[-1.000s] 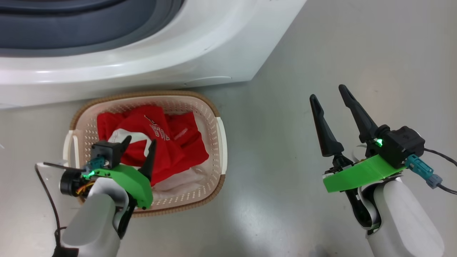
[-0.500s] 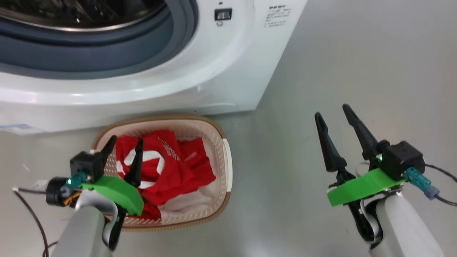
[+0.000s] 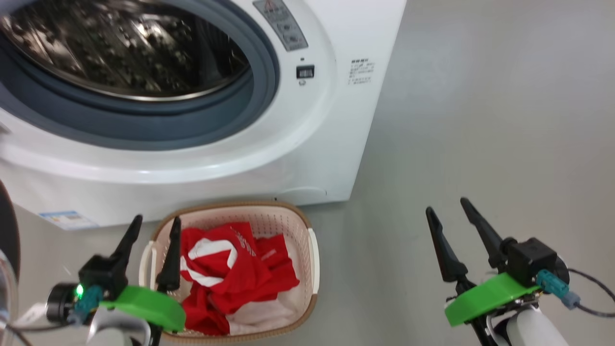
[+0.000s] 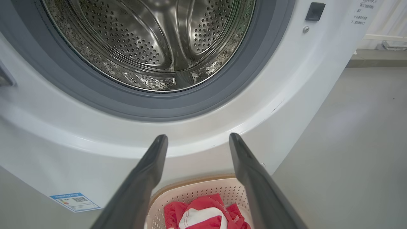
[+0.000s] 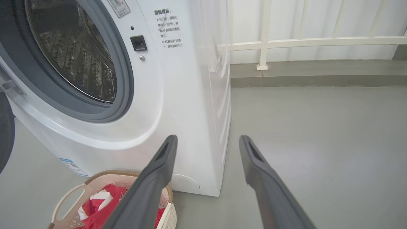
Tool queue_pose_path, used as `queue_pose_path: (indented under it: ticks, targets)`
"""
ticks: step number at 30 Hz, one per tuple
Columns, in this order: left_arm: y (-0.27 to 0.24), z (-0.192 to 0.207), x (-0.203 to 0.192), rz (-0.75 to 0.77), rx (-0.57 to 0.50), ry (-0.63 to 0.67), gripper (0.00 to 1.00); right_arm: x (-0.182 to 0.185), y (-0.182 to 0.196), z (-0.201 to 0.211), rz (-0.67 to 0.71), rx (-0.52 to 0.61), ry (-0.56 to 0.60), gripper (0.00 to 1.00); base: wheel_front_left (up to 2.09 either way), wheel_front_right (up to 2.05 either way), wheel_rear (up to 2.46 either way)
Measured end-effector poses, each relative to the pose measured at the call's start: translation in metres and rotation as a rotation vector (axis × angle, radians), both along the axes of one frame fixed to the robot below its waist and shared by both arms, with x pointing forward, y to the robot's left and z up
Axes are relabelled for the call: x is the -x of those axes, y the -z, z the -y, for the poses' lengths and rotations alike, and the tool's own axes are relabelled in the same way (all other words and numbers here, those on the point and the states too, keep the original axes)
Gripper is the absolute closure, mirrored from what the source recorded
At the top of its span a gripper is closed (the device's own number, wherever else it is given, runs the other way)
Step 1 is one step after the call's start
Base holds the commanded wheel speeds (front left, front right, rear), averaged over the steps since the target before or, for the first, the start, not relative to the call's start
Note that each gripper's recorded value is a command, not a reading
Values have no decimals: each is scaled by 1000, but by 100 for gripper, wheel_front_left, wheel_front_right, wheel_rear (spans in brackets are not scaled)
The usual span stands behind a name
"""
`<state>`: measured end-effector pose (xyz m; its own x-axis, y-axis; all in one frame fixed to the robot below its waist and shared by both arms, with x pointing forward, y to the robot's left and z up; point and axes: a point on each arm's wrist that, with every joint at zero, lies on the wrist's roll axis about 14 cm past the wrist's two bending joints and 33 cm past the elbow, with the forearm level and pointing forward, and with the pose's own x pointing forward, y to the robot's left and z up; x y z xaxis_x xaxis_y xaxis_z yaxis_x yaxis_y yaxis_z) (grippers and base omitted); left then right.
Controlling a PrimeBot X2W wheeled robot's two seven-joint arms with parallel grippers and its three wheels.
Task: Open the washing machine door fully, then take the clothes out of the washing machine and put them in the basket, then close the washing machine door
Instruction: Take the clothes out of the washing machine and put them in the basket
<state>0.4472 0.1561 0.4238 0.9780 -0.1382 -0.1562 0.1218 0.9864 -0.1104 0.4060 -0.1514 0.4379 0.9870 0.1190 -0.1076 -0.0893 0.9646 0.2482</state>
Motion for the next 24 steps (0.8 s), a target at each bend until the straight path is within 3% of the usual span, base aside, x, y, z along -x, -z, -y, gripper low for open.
queue_pose_path:
  ticks: [24]
  targets:
    - [-55, -47, 89, 154, -22, -147, 0, 62, -21, 18, 47, 24, 35, 0, 0, 0, 0]
